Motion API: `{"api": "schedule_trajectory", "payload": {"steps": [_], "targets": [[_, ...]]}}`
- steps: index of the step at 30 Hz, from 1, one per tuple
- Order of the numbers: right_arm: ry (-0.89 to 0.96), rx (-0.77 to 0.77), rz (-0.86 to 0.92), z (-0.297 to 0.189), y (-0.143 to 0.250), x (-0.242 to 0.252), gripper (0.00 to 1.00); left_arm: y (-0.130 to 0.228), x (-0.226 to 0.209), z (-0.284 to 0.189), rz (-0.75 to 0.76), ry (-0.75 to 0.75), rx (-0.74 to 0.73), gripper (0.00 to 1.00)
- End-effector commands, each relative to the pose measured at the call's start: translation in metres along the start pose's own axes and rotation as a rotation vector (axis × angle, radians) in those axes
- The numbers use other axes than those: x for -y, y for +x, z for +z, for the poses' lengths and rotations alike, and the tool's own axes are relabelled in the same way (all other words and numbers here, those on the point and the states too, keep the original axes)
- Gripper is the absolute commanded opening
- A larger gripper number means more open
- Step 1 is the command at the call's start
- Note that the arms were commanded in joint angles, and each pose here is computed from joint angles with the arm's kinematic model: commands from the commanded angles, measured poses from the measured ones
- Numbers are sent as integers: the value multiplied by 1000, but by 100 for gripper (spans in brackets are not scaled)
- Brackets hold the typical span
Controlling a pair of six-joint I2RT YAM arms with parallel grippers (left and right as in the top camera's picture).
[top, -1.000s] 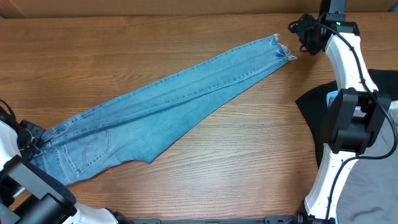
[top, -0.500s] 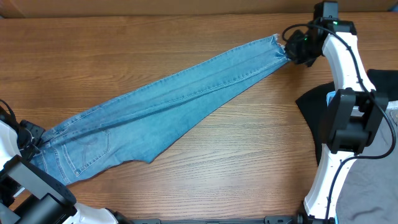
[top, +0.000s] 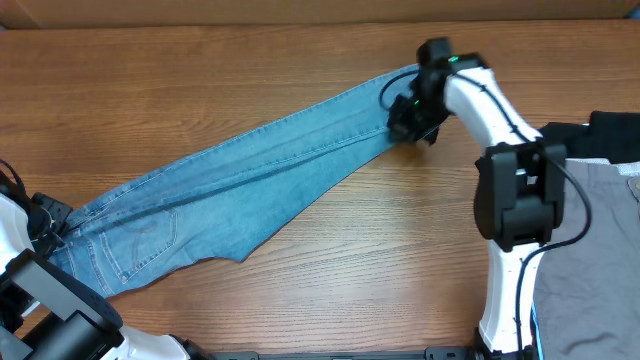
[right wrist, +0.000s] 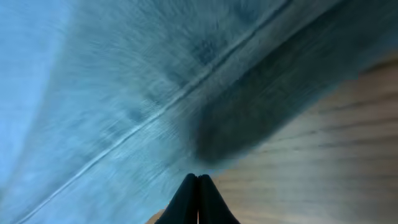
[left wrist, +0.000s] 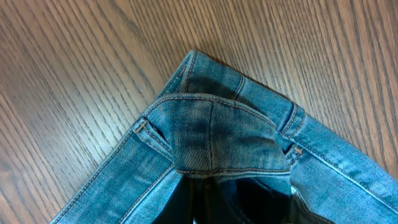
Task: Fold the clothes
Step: 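Regrasp the stacked hems with the right gripper and pull them right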
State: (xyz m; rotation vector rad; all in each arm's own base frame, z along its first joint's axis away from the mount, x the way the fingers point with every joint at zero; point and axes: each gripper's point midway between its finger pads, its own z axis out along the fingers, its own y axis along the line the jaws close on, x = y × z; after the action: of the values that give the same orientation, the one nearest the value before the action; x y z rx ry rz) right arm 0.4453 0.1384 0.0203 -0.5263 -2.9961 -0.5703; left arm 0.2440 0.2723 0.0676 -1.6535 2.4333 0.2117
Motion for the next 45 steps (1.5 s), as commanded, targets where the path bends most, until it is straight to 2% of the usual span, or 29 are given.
{"api": "schedule_trajectory", "payload": {"steps": [1,8,19,25,30,33,37,40,42,44,45], "targets": [[36,57,58,6,-14,18,4,-12,-4,-3,-15,-25,34,5],[-19,142,29,7,-37,9,4,-12,-4,-3,-15,-25,34,5],[-7,194,45,23,-44,19,4,-12,-4,-3,-15,-25,34,5],[-225,313,-61,9,-76,-28,4,-12,-4,-3,-15,-25,35,5],[-499,477,-231,-32,-108,-86,4,-12,-4,-3,-15,-26,34,5],[-517,487,-237,-42,-112,-88,4,-10,-5,-3,-14,-28,27,5],[-439,453,-212,-47,-112,-62,4,-10,-5,-3,-14,-28,28,6],[-379,434,-194,-56,-111,-37,7,-11,-4,-3,-14,-22,31,22],[-361,430,-186,-66,-111,-25,7,-12,-4,-3,-14,-22,34,42],[-354,435,-175,-79,-111,-15,8,-13,-3,-3,-3,-21,38,54],[-350,441,-179,-85,-111,-12,8,-14,-3,-3,1,-20,40,64]]}}
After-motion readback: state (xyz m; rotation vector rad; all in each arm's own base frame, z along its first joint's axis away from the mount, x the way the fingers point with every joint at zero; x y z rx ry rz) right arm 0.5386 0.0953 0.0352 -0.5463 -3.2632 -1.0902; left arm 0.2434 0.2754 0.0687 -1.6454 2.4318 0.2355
